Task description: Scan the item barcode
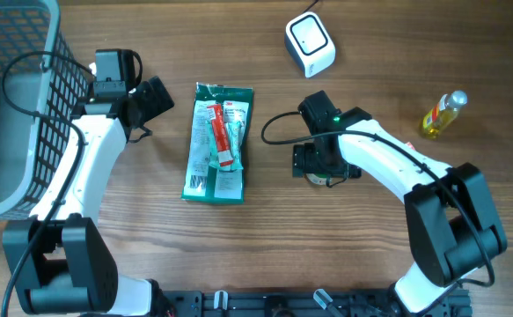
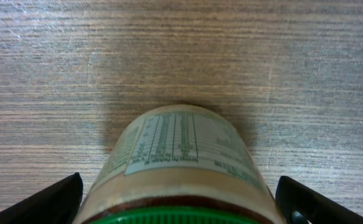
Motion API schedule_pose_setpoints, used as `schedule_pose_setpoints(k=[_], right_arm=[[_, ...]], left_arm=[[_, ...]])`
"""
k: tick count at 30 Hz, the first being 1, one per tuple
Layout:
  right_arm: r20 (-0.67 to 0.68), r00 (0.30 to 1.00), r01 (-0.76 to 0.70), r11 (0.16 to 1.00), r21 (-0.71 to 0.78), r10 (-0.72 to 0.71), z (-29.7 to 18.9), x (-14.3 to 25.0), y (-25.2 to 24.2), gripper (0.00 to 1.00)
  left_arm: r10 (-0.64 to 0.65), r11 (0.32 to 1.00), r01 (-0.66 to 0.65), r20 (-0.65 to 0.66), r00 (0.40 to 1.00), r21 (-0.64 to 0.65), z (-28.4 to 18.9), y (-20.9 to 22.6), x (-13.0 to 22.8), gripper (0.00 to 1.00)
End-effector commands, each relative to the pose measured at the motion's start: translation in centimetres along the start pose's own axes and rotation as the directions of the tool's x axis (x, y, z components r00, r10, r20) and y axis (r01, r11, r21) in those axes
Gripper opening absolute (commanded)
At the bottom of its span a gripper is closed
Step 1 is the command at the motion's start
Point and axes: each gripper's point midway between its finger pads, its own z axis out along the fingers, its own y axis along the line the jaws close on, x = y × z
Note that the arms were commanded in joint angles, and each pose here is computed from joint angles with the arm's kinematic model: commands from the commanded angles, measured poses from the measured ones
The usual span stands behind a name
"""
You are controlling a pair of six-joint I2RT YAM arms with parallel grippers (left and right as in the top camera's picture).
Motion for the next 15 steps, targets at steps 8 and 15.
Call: schedule_pose_setpoints(k=[8, 15], right_arm=[[-0.045, 0.973, -0.229, 0.974, -0.003, 0.228, -3.5, -0.8, 1.0, 0.94], [-0.039, 0.969, -0.243, 0.970, 0.017, 0.243, -2.1, -0.4, 0.4, 0.92]], left_arm=[[0.000, 1.000, 0.000, 0.021, 1.000, 0.014, -0.6, -0.3, -0.7, 1.00], [0.000, 1.000, 0.000, 0.020, 1.000, 0.014, -0.6, -0.3, -0.7, 1.00]])
